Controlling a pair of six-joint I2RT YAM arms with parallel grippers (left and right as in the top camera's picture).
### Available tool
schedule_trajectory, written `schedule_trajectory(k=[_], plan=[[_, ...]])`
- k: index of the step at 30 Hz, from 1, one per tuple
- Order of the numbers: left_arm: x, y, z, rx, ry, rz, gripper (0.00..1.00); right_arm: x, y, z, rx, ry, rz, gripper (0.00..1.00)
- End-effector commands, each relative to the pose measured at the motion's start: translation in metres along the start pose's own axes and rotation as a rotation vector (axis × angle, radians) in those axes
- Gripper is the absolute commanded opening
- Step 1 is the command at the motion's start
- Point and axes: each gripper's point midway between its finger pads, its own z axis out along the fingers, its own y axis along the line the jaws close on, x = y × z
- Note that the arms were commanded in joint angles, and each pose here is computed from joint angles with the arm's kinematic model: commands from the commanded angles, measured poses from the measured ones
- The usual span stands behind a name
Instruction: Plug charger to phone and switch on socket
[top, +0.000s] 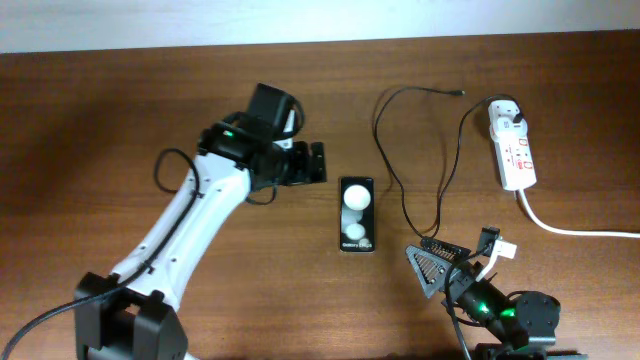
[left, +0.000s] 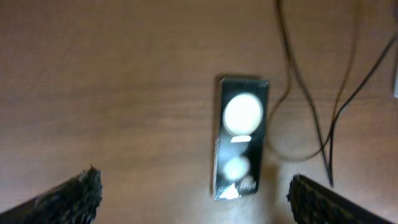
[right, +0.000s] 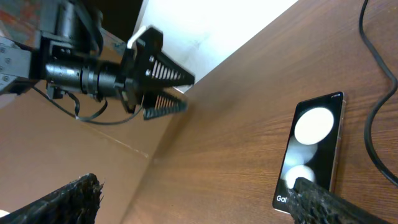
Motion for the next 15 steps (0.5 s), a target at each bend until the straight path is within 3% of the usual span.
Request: schedule_trajectory(k=[1, 8, 15], plan=[[-0.006, -0.031, 0.012, -0.030, -0.089, 0.124, 0.99, 0.002, -0.002, 0.000, -0.001, 0.008, -0.013, 0.99], [0.046, -0.070, 0.115, -0.061, 0.056, 0.268, 0.99, 0.002, -0.002, 0.000, -0.001, 0.008, -0.013, 0.99], [0.078, -0.073, 0.149, -0.097, 0.135, 0.231, 0.99, 0.002, -0.002, 0.000, -0.001, 0.008, -0.013, 0.99]])
